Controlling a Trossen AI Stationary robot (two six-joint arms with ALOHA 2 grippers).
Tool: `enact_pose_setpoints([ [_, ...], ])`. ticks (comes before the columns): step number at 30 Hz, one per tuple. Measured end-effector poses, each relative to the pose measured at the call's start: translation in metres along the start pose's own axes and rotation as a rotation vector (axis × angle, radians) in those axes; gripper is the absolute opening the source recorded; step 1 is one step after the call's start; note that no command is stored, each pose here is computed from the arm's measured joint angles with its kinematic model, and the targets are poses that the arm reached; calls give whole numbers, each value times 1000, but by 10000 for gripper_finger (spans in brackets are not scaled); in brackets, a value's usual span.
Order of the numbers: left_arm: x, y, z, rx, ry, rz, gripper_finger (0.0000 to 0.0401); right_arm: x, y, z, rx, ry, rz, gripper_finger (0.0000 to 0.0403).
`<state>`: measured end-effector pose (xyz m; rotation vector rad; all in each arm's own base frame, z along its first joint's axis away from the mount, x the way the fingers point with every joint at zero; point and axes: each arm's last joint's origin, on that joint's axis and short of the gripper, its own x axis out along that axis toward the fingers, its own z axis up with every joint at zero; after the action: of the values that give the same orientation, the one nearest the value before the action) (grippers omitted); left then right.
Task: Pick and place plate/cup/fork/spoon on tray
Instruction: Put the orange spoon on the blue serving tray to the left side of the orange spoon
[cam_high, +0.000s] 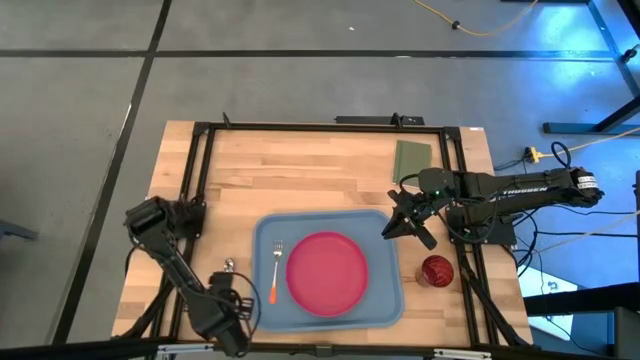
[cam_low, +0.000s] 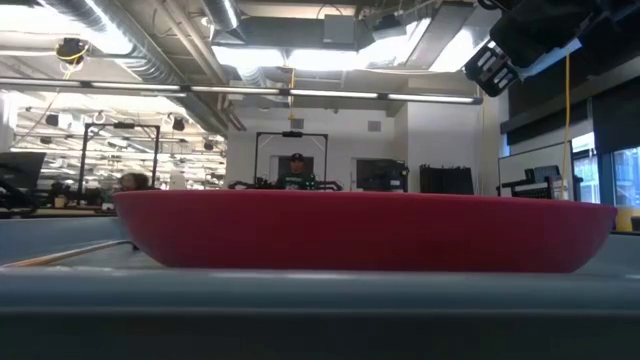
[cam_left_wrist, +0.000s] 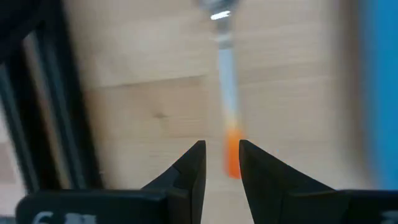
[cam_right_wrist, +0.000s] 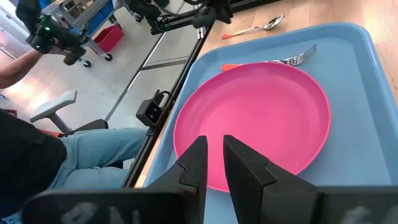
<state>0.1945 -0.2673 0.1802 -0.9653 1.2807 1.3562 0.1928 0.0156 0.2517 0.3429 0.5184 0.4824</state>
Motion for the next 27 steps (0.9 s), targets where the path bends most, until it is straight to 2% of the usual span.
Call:
enact_pose_setpoints([
  [4,14,4,-3,-10,22,1,90,0,0,0,0,0,0,58],
  [10,16,-7,2,-26,-22,-109,91,0,0,0,0,0,0,58],
  [20,28,-10,20,-24,-40,10,90,0,0,0,-1,2,0,58],
  [27,40,-17,28,-24,-24,-9,90,0,0,0,1,4,-1,58],
])
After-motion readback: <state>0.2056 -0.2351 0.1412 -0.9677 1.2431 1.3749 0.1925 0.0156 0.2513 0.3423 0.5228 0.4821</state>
